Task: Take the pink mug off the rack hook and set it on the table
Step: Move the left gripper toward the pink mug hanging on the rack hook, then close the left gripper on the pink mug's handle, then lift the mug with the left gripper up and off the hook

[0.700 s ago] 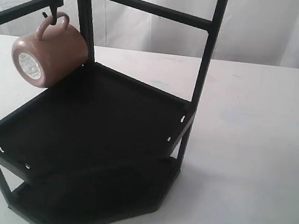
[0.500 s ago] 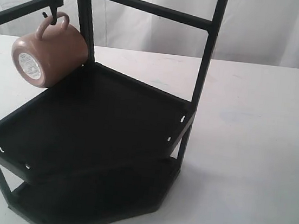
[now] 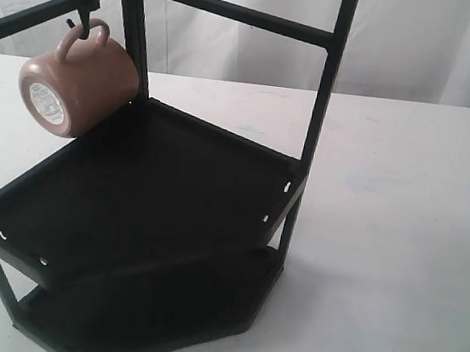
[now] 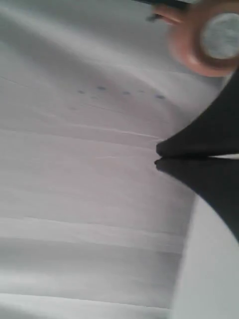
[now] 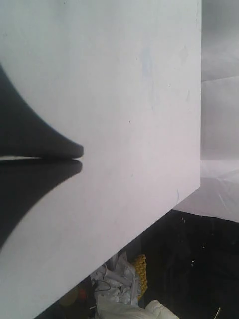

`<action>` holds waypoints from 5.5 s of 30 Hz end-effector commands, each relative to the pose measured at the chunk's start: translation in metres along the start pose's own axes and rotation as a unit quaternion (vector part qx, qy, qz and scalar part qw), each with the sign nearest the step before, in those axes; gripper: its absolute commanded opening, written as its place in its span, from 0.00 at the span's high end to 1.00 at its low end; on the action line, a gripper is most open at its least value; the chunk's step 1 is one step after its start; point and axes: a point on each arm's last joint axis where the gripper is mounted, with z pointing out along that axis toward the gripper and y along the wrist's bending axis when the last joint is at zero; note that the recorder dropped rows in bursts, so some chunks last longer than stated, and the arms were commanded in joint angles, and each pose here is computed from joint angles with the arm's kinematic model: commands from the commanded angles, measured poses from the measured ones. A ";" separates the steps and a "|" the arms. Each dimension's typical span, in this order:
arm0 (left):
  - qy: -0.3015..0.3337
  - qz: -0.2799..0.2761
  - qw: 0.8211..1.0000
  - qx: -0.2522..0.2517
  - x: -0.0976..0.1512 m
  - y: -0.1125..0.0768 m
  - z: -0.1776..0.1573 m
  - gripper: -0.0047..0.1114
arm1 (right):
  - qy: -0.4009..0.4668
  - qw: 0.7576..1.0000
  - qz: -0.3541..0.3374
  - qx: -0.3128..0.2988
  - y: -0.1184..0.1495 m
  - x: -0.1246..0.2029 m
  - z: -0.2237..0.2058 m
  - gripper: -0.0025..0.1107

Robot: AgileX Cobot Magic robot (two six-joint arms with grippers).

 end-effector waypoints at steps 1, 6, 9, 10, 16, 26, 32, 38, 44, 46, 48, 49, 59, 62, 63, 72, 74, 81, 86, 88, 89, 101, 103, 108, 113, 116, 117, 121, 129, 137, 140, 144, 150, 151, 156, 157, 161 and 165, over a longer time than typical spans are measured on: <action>-0.183 -0.009 0.983 0.024 -0.032 -0.004 -0.007 0.96 | -0.003 1.000 0.001 -0.001 0.000 -0.001 0.000 0.98; -0.262 0.073 0.959 0.081 -0.125 -0.037 -0.007 0.96 | -0.003 1.000 0.001 -0.001 0.000 -0.001 0.000 0.98; 0.011 0.245 0.969 0.018 -0.114 -0.033 0.035 0.96 | -0.003 1.000 0.001 -0.001 0.000 -0.001 0.000 0.98; 0.068 0.295 0.953 0.017 -0.101 -0.029 0.045 0.96 | -0.003 1.000 0.001 -0.001 0.000 -0.001 0.000 0.98; 0.195 0.384 0.899 0.083 -0.019 -0.019 0.086 0.96 | -0.003 1.000 0.001 -0.001 0.000 -0.001 0.000 0.98; 0.384 0.309 0.870 -0.012 0.055 0.028 0.123 0.96 | -0.003 1.000 0.001 -0.001 0.000 -0.001 0.000 0.98; 0.433 0.095 0.891 -0.096 0.036 0.031 0.166 0.96 | -0.003 1.000 0.001 -0.001 0.000 -0.001 0.000 0.98; 0.571 0.011 0.820 0.024 0.017 0.005 0.228 0.96 | -0.003 1.000 0.001 -0.001 0.000 -0.001 0.000 0.98; 0.626 0.000 0.773 0.106 -0.007 -0.011 0.269 0.96 | -0.003 1.000 0.001 -0.001 0.000 -0.001 0.000 0.98; 0.612 0.007 0.783 0.115 -0.018 -0.014 0.277 0.96 | -0.003 1.000 0.001 -0.001 0.000 -0.001 0.000 0.98; 0.594 0.018 0.793 0.136 -0.031 -0.020 0.284 0.96 | -0.003 1.000 0.001 -0.001 0.000 -0.001 0.000 0.98; 0.584 0.025 0.797 0.152 -0.037 -0.023 0.287 0.96 | -0.003 1.000 0.001 -0.001 0.000 -0.001 0.000 0.98; 0.408 0.154 0.742 0.509 -0.061 -0.071 0.282 0.95 | -0.003 1.000 0.001 -0.001 0.000 -0.001 0.000 0.98; 0.408 0.168 0.744 0.503 -0.056 -0.068 0.286 0.85 | -0.003 1.000 0.001 -0.001 0.000 -0.001 0.000 0.98; 0.414 0.174 0.741 0.499 -0.053 -0.066 0.287 0.80 | -0.003 1.000 0.001 -0.001 0.000 -0.001 0.000 0.98; 0.444 0.188 0.729 0.486 -0.034 -0.056 0.293 0.49 | -0.003 1.000 0.001 -0.001 0.000 -0.001 0.000 0.98; 0.453 0.176 0.736 0.472 -0.031 -0.055 0.295 0.50 | -0.003 1.000 0.001 -0.001 0.000 -0.001 0.000 0.98; 0.440 0.118 0.712 0.534 -0.038 -0.066 0.286 0.50 | -0.003 1.000 0.001 -0.001 0.000 -0.001 0.000 0.98; 0.455 0.125 0.702 0.533 -0.035 -0.064 0.285 0.50 | -0.003 1.000 0.001 -0.001 0.000 -0.001 0.000 0.98; 0.454 0.124 0.703 0.533 -0.035 -0.064 0.285 0.50 | -0.003 1.000 0.001 -0.001 0.000 -0.001 0.000 0.98; 0.450 0.119 0.706 0.535 -0.036 -0.065 0.285 0.50 | -0.003 1.000 0.001 -0.001 0.000 -0.001 0.000 0.98; 0.453 0.129 0.678 0.564 -0.030 -0.086 0.280 0.50 | -0.003 1.000 0.001 -0.001 0.000 -0.001 0.000 0.98; 0.471 0.152 0.664 0.561 -0.026 -0.085 0.277 0.50 | -0.003 1.000 0.001 -0.001 0.000 -0.001 0.000 0.98; 0.484 0.153 0.662 0.552 -0.025 -0.083 0.277 0.50 | -0.003 1.000 0.001 -0.001 0.000 -0.001 0.000 0.98; 0.483 0.153 0.662 0.553 -0.025 -0.083 0.277 0.50 | -0.003 1.000 0.001 -0.001 0.000 -0.001 0.000 0.98; 0.481 0.152 0.662 0.554 -0.026 -0.083 0.277 0.50 | -0.003 1.000 0.001 -0.001 0.000 -0.001 0.000 0.98; 0.480 0.152 0.662 0.555 -0.026 -0.084 0.277 0.50 | -0.003 1.000 0.001 -0.001 0.000 -0.001 0.000 0.98; 0.479 0.153 0.660 0.558 -0.025 -0.086 0.276 0.50 | -0.003 1.000 0.001 -0.001 0.000 -0.001 0.000 0.98; 0.487 0.162 0.661 0.547 -0.024 -0.084 0.277 0.85 | -0.003 1.000 0.001 -0.001 0.000 -0.001 0.000 0.98; 0.489 0.163 0.664 0.542 -0.023 -0.083 0.278 0.96 | -0.003 1.000 0.001 -0.001 0.000 -0.001 0.000 0.98; 0.489 0.163 0.664 0.542 -0.023 -0.083 0.278 0.96 | -0.003 1.000 0.001 -0.001 0.000 -0.001 0.000 0.98; 0.486 0.166 0.673 0.532 -0.023 -0.083 0.280 0.96 | -0.003 1.000 0.001 -0.001 0.000 -0.001 0.000 0.98; 0.473 0.172 0.703 0.502 -0.037 -0.085 0.280 0.96 | -0.003 1.000 0.001 -0.001 0.000 -0.001 0.000 0.98; 0.468 0.175 0.708 0.499 -0.040 -0.086 0.279 0.96 | -0.003 1.000 0.001 -0.001 0.000 -0.001 0.000 0.98; 0.464 0.175 0.716 0.491 -0.045 -0.087 0.279 0.96 | -0.003 1.000 0.001 -0.001 0.000 -0.001 0.000 0.98; 0.463 0.176 0.718 0.489 -0.046 -0.087 0.279 0.96 | -0.003 1.000 0.001 -0.001 0.000 -0.001 0.000 0.98; 0.464 0.172 0.724 0.480 -0.047 -0.087 0.279 0.96 | -0.003 1.000 0.001 -0.001 0.000 -0.001 0.000 0.98; 0.471 0.187 0.721 0.473 -0.046 -0.084 0.279 0.96 | -0.003 1.000 0.001 -0.001 0.000 -0.001 0.000 0.98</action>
